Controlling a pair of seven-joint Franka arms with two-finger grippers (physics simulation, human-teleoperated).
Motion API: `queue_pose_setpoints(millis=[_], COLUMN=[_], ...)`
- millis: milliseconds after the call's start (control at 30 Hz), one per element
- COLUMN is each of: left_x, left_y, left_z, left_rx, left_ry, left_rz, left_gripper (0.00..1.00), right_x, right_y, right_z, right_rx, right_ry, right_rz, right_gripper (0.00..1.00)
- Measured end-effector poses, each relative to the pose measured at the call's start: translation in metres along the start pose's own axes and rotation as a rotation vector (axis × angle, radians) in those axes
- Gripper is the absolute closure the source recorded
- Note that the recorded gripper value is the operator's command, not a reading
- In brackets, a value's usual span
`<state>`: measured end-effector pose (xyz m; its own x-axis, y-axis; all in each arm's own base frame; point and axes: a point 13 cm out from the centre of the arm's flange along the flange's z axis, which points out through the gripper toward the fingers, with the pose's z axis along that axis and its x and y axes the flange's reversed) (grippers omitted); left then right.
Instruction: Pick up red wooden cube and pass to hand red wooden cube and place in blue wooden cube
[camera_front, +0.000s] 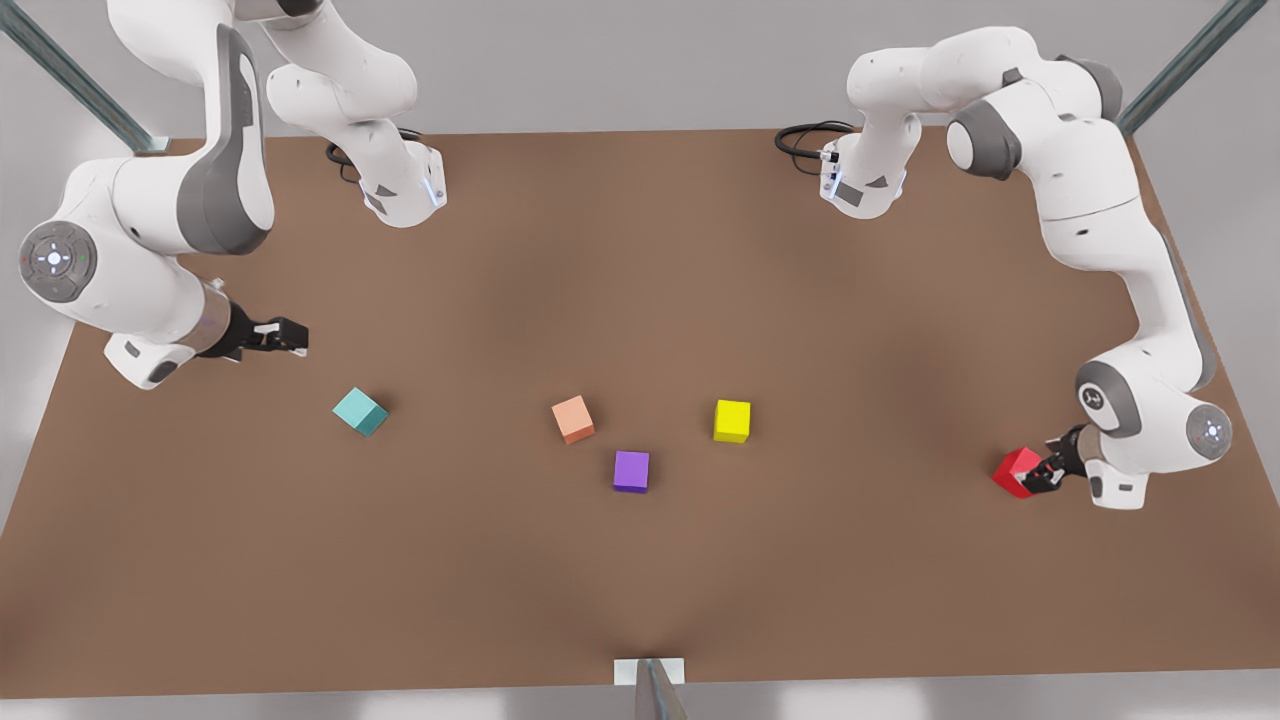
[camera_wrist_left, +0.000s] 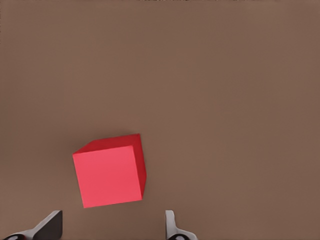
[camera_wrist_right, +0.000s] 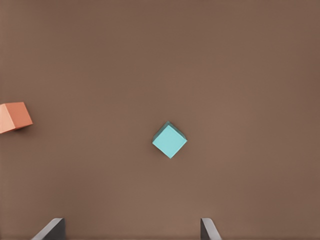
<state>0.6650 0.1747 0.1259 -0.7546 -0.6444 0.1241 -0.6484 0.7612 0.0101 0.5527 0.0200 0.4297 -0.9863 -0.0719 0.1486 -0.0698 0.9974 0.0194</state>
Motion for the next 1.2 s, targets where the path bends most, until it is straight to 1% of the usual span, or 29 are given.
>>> queue_pose_setpoints(millis=[233, 800, 833, 867, 900, 933, 967, 1100, 1133, 1200], left_x=[-0.015, -0.022, -0.022, -0.022, -0.022, -0.021, -0.02, -0.014, -0.006, 0.018], left_y=[0.003, 0.02, 0.019, 0.018, 0.018, 0.015, 0.013, -0.005, -0.031, -0.086], left_z=[0.012, 0.076, 0.079, 0.08, 0.082, 0.083, 0.084, 0.081, 0.064, 0.018], left_rx=[0.011, -0.006, -0.005, -0.004, -0.003, 0.0, 0.001, 0.018, 0.047, 0.119], left_ry=[-0.046, -0.029, -0.028, -0.028, -0.028, -0.027, -0.026, -0.026, -0.034, -0.035], left_rz=[-0.068, -0.18, -0.184, -0.186, -0.189, -0.189, -0.19, -0.183, -0.158, -0.106], left_gripper=[0.0, 0.0, 0.02, 0.21, 0.24, 0.3, 0.39, 0.39, 0.43, 0.43], right_x=[0.0, -0.001, -0.001, -0.001, -0.001, -0.001, 0.0, -0.001, -0.001, 0.0], right_y=[0.002, 0.0, 0.0, 0.0, 0.0, 0.0, 0.0, 0.0, 0.0, 0.0], right_z=[0.009, 0.025, 0.026, 0.027, 0.029, 0.03, 0.031, 0.033, 0.033, 0.037], right_rx=[-0.003, -0.005, -0.005, -0.006, -0.006, -0.006, -0.006, -0.005, -0.005, -0.005], right_ry=[0.006, 0.009, 0.01, 0.011, 0.013, 0.014, 0.016, 0.015, 0.015, 0.02], right_rz=[-0.009, -0.013, -0.013, -0.013, -0.014, -0.014, -0.014, -0.015, -0.015, -0.015], right_gripper=[0.0, 0.0, 0.0, 0.0, 0.0, 0.0, 0.0, 0.0, 0.0, 0.0])
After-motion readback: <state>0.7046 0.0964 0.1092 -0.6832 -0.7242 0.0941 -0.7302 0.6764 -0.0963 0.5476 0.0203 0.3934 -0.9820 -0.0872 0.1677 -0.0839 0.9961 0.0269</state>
